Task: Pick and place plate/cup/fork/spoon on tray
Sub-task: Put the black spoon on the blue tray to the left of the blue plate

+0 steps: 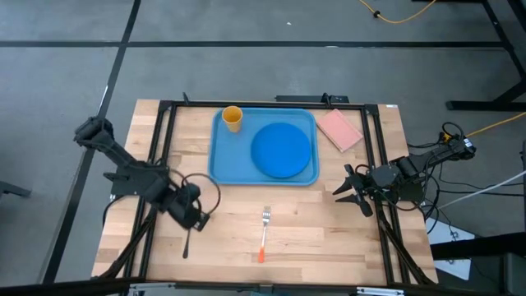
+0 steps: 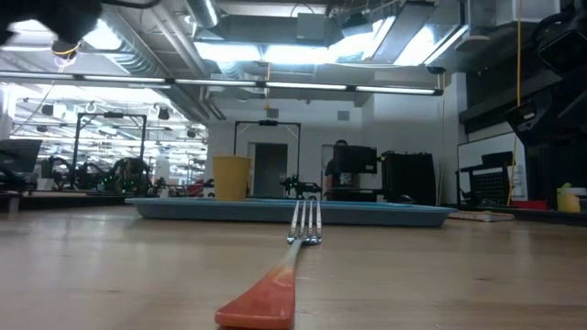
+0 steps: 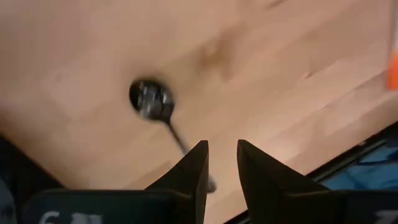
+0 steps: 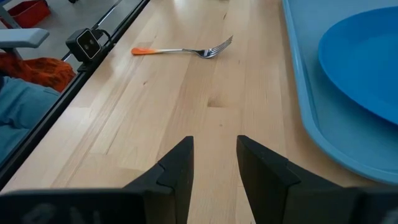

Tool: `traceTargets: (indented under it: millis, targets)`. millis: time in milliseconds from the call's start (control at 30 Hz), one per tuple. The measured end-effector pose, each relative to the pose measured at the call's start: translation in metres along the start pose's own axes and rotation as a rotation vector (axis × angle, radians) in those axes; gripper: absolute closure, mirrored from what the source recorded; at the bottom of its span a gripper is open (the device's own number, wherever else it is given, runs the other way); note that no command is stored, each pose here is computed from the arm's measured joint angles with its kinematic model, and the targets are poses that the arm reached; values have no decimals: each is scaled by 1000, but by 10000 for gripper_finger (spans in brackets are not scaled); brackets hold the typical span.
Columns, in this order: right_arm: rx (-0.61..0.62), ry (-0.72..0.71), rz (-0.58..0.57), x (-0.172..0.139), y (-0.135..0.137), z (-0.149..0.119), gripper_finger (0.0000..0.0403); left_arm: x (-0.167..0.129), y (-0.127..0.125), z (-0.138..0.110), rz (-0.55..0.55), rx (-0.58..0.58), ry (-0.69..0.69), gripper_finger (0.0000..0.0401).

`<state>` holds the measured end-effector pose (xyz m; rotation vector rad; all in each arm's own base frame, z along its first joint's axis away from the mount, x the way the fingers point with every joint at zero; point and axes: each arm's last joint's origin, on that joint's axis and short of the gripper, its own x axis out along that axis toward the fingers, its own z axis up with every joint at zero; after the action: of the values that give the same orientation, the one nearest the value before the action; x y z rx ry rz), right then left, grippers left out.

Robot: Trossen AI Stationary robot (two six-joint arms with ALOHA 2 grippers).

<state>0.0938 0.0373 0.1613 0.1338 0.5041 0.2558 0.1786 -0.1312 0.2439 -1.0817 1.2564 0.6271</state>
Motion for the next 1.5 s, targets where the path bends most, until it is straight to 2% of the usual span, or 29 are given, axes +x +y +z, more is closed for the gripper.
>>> traceTargets:
  millis: [333,433,533,767,933,1167,1400,1500]
  targets:
    - [1,1,0,0,0,0,276,41,-7,-37,100,-84,4,323]
    - [2,0,0,0,0,0,276,56,-8,-44,141,-69,-7,323]
    - [4,-10,3,0,0,1,276,67,-12,-50,121,-55,4,323]
    - [6,-13,4,0,0,1,276,69,-13,-50,89,-45,-76,323]
    - [6,-12,4,0,0,1,276,70,-10,-51,119,-91,-80,323]
    - [6,-11,4,0,0,1,276,69,-2,-56,165,-270,-118,323]
    - [6,-10,4,0,0,1,276,70,-1,-59,168,-276,-118,323]
    - [6,-10,5,0,0,1,276,79,4,-56,198,-283,-135,323]
